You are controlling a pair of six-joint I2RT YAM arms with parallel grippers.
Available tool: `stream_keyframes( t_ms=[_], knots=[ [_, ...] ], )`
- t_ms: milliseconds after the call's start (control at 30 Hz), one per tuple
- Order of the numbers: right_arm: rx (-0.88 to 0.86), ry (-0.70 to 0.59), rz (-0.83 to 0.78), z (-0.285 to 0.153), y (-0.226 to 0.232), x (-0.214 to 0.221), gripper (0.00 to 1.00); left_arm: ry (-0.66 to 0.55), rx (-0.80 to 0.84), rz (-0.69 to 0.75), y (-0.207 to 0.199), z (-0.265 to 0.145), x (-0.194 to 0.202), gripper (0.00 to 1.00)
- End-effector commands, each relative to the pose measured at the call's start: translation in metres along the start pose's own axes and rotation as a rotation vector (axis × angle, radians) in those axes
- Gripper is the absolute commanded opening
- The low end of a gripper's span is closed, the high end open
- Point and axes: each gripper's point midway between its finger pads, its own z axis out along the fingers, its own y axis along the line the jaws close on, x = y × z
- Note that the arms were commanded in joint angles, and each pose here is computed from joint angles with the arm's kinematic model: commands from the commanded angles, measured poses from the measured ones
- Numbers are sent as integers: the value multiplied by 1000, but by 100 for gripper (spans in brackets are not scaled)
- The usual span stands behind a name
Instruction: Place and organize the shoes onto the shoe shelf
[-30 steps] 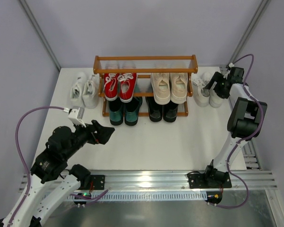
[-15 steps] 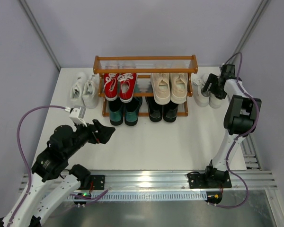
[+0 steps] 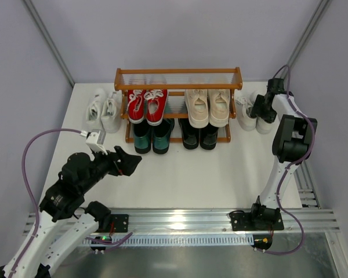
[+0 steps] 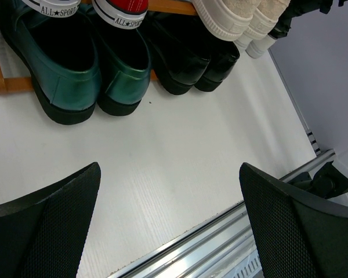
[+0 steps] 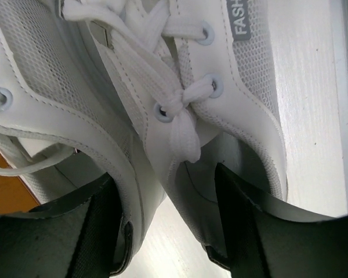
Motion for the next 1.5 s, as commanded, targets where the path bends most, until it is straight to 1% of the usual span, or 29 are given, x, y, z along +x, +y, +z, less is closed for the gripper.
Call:
stream_keyframes(
  t_ms=[0,33,133,200,233,300,333,367,500,567,633,700,733,767,833,900,933,1000,1033,1067,1100,1200,1300,1467],
  knots=[
    [31,79,-35,-23,-7,23,62,-6,26,16,-6,6,-4,100],
    [21,90,-43,-25,-3,26,56,-6,28,15,-6,6,-4,100],
    [-7,90,-65,-29,7,30,44,-7,34,15,-7,6,-5,100],
    [-50,82,-62,-34,15,28,32,-12,37,15,-8,4,-5,100],
    [-55,80,-60,-36,16,27,24,-14,39,16,-8,4,-6,100],
    [-60,69,-54,-42,18,21,20,-14,33,15,-7,3,-5,100],
    [-63,71,-50,-45,18,21,14,-18,33,15,-7,1,-6,100],
    [-63,62,-50,-49,19,18,12,-16,32,15,-7,1,-6,100],
    [-54,26,-47,-70,16,13,9,-29,35,15,-8,-1,-8,100],
    [-44,32,-40,-74,13,21,9,-27,38,15,-8,-1,-8,100],
    [-48,10,-27,-83,12,23,9,-25,44,13,-10,-1,-8,100],
    [-51,43,-24,-83,12,40,9,-21,56,12,-12,1,-8,100],
    [-59,21,-23,-90,13,41,10,-18,58,10,-13,1,-8,100],
    [-51,49,-22,-87,12,57,13,-19,67,9,-15,1,-8,100],
    [-49,52,-25,-89,11,74,21,-24,74,5,-16,0,-9,100],
    [-51,53,-23,-92,9,85,26,-23,82,2,-17,0,-9,100],
    [-48,72,-27,-89,7,98,32,-22,80,0,-17,0,-9,100],
    [-55,44,-23,-98,6,103,41,-24,83,-1,-17,-1,-9,100],
    [-59,25,-18,-102,5,108,48,-26,82,-1,-17,-1,-9,100],
    [-30,10,-13,-103,-1,108,52,-24,83,-1,-17,0,-8,100],
    [-25,-8,-9,-104,-2,107,61,-27,84,-1,-17,1,-9,100],
    [-8,-16,-3,-101,-5,107,73,-20,86,-4,-18,3,-8,100],
    [0,-35,2,-94,-4,97,75,-14,88,-6,-18,4,-7,100],
    [-24,-31,9,-78,3,90,76,-21,69,-3,-14,1,-7,100]
  ],
)
